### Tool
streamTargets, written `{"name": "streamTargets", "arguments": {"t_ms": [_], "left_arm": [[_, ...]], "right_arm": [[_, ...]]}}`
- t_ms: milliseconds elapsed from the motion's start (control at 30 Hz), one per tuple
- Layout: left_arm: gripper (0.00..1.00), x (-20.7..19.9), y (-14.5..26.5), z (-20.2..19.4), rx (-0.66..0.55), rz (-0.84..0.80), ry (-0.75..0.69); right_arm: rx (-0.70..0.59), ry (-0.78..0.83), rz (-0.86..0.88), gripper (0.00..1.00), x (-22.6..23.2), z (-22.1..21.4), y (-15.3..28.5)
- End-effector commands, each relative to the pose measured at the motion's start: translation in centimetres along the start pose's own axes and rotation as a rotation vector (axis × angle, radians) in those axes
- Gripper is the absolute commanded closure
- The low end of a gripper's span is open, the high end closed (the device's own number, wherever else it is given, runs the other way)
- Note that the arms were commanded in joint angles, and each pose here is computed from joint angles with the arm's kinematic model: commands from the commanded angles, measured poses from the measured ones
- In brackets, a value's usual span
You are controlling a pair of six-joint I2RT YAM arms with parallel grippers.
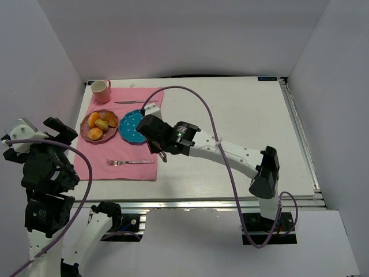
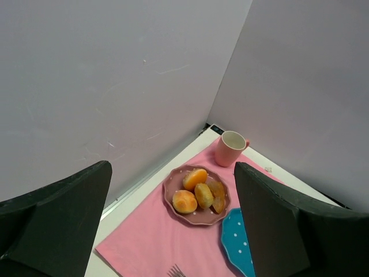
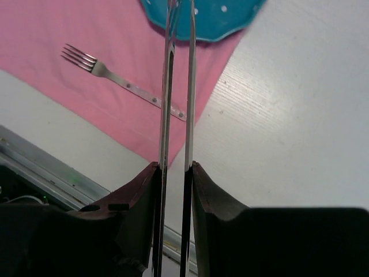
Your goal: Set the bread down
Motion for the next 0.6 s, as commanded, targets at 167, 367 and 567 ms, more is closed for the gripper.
{"name": "streamTargets", "arguments": {"t_ms": [167, 367, 567], "left_arm": [[0.02, -0.8, -0.7, 0.5, -0.005, 0.018, -0.036], [0.02, -0.9, -1.0, 0.5, -0.007, 0.037, -0.058], [0.02, -1.5, -1.6, -0.1, 0.002, 0.039, -0.092]], "right_arm": [[-0.073, 0.221, 0.16, 0.65, -0.3, 4.3, -0.8], [-0.166, 0.21, 0.268, 0.63, -0.7, 7.2, -3.0], [-0.266, 0.253, 0.369, 0.61, -0.2, 8.8, -5.6]]}}
Point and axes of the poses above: each gripper's point midway between its finger pads, its own y axis back along the fingers, its own x axis along the line the jaws close on, z = x × y, the point moved 7 cm from there along y, back along the fingers, and after that the axes turned 11 degrees about y, right-handed, at the moved point
